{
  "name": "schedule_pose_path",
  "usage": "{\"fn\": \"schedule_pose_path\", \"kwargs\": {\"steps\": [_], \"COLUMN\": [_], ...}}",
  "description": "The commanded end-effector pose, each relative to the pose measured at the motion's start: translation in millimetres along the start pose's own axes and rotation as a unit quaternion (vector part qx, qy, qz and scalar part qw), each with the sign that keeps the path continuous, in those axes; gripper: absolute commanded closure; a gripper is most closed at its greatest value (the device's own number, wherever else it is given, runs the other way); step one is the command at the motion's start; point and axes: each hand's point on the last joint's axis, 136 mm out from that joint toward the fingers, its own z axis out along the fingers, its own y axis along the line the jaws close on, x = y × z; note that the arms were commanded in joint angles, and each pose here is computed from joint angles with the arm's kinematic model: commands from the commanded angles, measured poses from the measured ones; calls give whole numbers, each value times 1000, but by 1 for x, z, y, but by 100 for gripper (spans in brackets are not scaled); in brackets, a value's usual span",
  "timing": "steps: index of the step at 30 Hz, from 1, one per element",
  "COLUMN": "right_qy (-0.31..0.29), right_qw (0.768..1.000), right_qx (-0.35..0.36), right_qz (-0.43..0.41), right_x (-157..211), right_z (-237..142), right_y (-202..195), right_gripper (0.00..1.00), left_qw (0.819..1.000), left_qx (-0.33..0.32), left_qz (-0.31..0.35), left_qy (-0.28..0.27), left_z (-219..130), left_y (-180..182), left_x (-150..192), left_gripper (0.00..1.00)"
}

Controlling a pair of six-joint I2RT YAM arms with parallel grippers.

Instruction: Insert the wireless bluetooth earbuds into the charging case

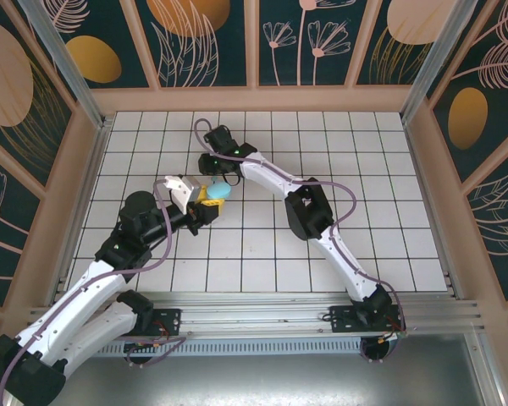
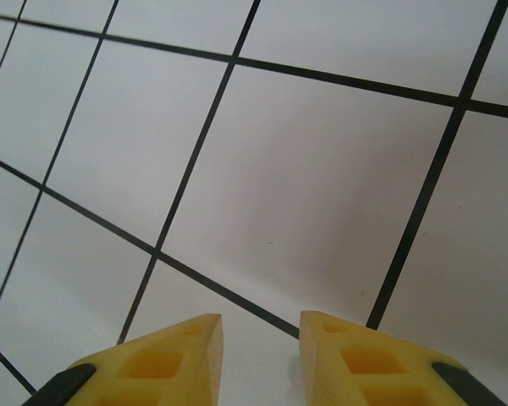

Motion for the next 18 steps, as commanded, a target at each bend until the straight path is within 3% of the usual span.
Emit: {"fn": "schedule_pose_path", "kwargs": {"steps": [1, 11, 18], "right_qy": [31, 49, 67], "right_qw": [998, 988, 979], "right_qx": [28, 87, 111], "right_qz": [-44, -121, -160], "right_x": [22, 42, 55], "right_z": [3, 5, 7], "right_y": [-4, -14, -22], "right_gripper": [69, 62, 62], "left_qw": [1000, 1000, 1000], "left_qx": [3, 5, 2], "left_qz": [8, 4, 4], "left_qy": [-13, -20, -24], "left_z": [-1, -4, -7], "left_y": [-2, -4, -4], "left_x": [-5, -8, -9], "left_gripper": [100, 100, 100]}}
